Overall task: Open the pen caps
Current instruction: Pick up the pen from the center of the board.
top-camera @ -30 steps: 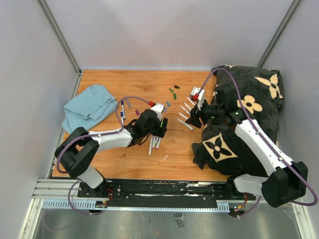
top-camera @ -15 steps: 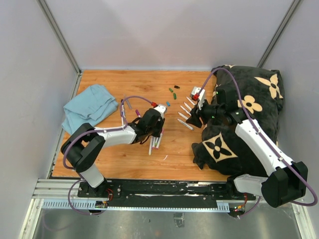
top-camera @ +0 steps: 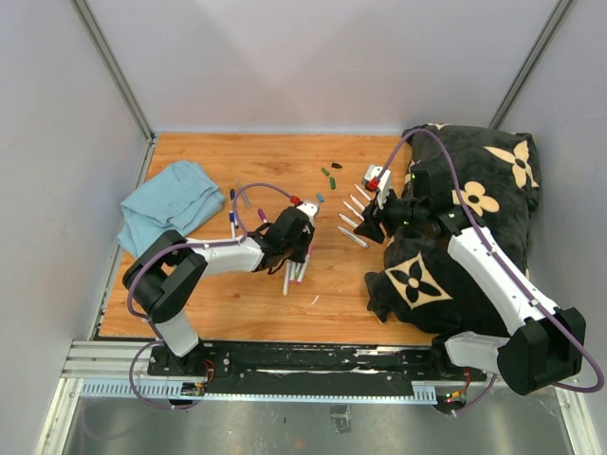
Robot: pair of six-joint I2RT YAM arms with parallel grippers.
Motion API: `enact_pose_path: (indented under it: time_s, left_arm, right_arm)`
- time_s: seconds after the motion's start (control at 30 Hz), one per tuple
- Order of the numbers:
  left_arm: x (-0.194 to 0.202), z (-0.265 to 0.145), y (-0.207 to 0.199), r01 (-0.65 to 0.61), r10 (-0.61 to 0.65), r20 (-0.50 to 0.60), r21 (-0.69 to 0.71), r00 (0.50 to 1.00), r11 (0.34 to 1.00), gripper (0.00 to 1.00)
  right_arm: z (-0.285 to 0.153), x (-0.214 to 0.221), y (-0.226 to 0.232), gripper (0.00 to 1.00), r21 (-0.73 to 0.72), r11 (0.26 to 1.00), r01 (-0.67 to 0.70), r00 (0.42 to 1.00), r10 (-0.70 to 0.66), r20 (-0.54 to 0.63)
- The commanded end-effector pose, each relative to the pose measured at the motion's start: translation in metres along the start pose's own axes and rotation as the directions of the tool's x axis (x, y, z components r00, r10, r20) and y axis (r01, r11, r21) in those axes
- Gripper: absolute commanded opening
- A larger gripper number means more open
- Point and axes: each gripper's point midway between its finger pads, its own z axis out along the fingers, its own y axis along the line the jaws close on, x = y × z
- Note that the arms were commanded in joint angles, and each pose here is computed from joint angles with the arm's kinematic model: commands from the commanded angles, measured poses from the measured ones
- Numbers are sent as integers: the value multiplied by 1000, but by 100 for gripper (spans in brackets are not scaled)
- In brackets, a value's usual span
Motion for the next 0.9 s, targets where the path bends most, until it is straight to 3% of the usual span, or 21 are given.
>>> enact_pose_path:
  time_s: [0.0,0.87]
  left_arm:
    - [-7,3,0,0,0,4,-1,1000,1000,27]
    - [10,10,4,20,-26,-88,-65,996,998,31]
  right_arm:
    - [-1,3,0,54,-10,1000,7,1000,-7,8]
    - [-2,1,1,54,-12,1000,5,1000,-5,16]
